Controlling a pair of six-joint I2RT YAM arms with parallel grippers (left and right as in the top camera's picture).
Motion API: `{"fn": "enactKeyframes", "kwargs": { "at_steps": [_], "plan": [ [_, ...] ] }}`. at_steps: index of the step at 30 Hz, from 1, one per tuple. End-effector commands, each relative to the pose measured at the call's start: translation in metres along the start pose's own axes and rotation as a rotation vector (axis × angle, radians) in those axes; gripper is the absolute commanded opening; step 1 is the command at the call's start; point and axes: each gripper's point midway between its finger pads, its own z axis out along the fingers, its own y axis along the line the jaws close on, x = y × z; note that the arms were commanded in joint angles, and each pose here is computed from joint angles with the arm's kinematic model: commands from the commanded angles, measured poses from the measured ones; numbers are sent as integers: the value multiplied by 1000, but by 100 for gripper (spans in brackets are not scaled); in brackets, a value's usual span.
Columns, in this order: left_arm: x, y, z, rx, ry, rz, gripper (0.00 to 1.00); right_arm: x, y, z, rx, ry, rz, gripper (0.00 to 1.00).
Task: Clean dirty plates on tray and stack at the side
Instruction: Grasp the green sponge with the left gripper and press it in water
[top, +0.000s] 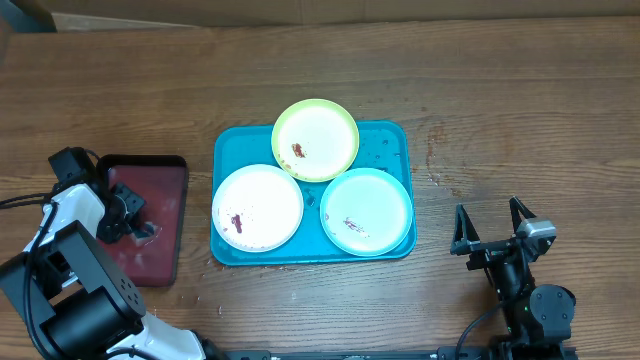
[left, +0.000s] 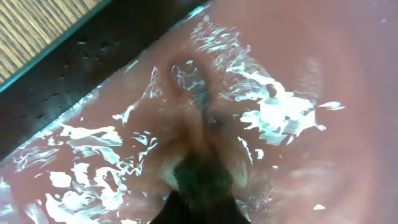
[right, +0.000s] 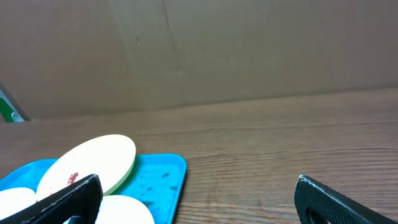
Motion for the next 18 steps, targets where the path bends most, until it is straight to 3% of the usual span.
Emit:
{"fn": "enactKeyframes", "kwargs": {
  "at_steps": [1, 2, 3, 10, 16, 18],
  "plan": [
    [15, 8, 9, -32, 56, 1, 23, 2, 1, 0, -4, -3, -4, 100],
    [17, 8, 9, -35, 65, 1, 55, 2, 1, 0, -4, -3, -4, 100],
    [19, 9, 9, -35, 75, 1, 96, 2, 1, 0, -4, -3, -4, 100],
    [33, 4, 8, -3, 136, 1, 100, 2, 1, 0, -4, -3, -4, 100],
    [13, 12, 9, -53, 49, 3, 100, 2, 1, 0, -4, -3, -4, 100],
    [11, 12, 9, -55, 40, 3, 89, 2, 1, 0, -4, -3, -4, 100]
  ]
}}
